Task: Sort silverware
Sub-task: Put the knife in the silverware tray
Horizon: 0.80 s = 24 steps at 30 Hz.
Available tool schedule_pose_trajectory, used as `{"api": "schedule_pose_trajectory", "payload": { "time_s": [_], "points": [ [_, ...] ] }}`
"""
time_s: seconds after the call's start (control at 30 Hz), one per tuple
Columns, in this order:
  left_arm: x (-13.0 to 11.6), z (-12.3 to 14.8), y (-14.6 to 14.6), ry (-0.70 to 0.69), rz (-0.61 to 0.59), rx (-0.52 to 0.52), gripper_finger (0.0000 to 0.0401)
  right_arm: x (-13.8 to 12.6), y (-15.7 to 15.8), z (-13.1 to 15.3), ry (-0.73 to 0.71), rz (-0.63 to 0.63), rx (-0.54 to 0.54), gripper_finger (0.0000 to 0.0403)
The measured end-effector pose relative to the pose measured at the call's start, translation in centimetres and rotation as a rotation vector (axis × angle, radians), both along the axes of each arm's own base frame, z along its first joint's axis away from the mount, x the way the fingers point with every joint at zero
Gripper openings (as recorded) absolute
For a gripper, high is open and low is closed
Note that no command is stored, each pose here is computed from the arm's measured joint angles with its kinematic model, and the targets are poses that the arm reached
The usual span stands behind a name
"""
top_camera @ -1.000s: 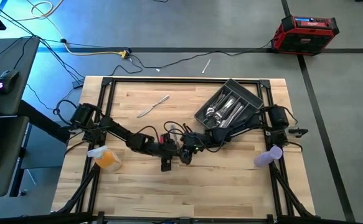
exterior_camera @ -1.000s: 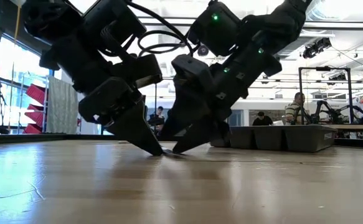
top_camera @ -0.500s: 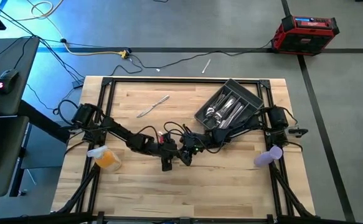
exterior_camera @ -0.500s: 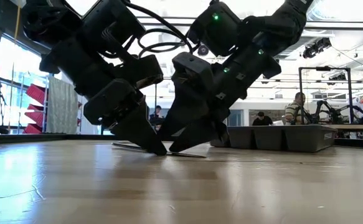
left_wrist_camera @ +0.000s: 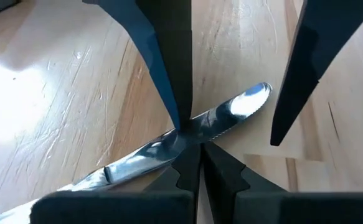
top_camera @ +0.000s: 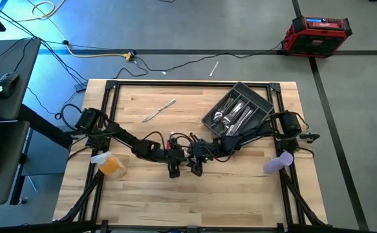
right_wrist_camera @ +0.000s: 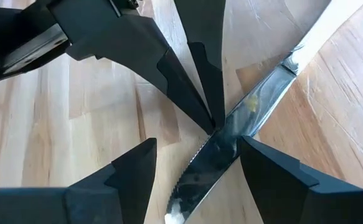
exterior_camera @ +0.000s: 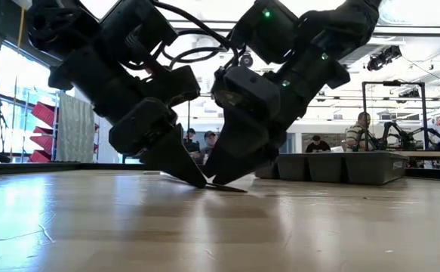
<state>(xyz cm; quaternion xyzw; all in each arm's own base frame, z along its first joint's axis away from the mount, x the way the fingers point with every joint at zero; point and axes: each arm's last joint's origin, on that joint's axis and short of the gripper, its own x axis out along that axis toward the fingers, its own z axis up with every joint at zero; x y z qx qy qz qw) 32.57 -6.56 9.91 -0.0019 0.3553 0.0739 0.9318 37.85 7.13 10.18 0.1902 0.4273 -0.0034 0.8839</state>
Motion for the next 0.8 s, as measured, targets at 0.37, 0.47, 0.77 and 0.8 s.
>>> {"api": "schedule_pose_trajectory", "payload": {
  "time_s": [0.37, 0.47, 0.77, 0.8],
  "points": [
    [-0.1, -0.1, 0.0, 0.046, -0.002, -0.101, 0.0, 0.1, 0.1, 0.1, -0.01, -0.016, 0.037, 0.0215],
    [-0.2, -0.2, 0.0, 0.06, 0.005, -0.129, 0.0, 0.3, 0.2, 0.3, -0.012, -0.004, 0.08, 0.0215],
    [-0.3, -0.3, -0.2, 0.083, -0.031, -0.22, 0.0, 1.4, 0.3, 1.3, 0.009, -0.002, 0.18, 0.0215],
    [-0.3, -0.3, -0.2, 0.083, -0.028, -0.232, 0.0, 1.3, 0.2, 1.3, 0.018, -0.015, 0.184, 0.0215]
  ]
}}
